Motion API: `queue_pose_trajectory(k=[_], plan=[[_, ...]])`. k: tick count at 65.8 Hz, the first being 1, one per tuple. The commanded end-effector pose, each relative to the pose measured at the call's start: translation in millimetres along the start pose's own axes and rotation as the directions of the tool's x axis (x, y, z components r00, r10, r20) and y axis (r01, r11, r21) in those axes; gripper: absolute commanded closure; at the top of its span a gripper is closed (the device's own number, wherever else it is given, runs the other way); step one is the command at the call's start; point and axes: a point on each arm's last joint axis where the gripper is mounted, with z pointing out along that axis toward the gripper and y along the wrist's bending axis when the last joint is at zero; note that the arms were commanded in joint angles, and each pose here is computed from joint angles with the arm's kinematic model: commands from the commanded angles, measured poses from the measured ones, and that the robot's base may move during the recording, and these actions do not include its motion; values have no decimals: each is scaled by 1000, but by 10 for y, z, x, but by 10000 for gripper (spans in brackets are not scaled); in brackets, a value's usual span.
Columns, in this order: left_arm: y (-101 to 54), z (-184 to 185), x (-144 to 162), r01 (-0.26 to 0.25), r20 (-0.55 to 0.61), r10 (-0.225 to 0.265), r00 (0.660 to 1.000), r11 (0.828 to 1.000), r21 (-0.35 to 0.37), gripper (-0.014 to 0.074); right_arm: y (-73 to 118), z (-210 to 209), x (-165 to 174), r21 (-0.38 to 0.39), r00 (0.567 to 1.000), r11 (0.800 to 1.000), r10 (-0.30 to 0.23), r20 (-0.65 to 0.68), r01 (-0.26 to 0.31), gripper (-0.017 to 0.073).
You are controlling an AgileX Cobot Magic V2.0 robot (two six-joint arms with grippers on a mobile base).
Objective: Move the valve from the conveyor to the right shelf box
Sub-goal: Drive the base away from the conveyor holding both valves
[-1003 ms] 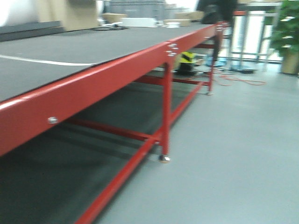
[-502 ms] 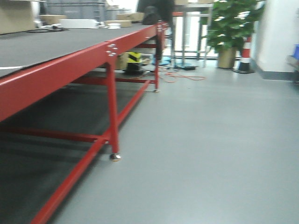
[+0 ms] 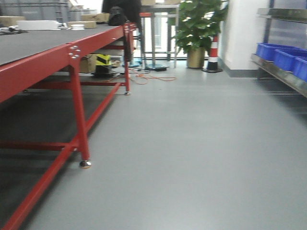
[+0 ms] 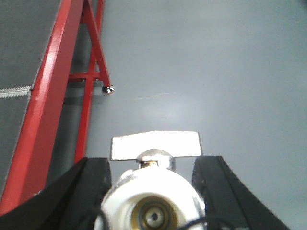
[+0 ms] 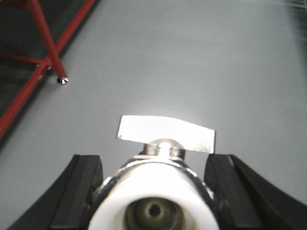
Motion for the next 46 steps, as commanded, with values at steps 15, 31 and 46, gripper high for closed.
queue_pose_trajectory(k=[15,31,46], plan=[[-12,-72,-66,6,69,-6,998,1000,1,705,-1,-86,-98,12,995,1000,-9,95,8,711],[-12,-72,-66,6,69,-6,998,1000,1,705,-1,-86,-98,12,995,1000,-9,95,8,711],[-12,-72,-66,6,69,-6,998,1000,1,705,-1,-86,-98,12,995,1000,-9,95,8,711]])
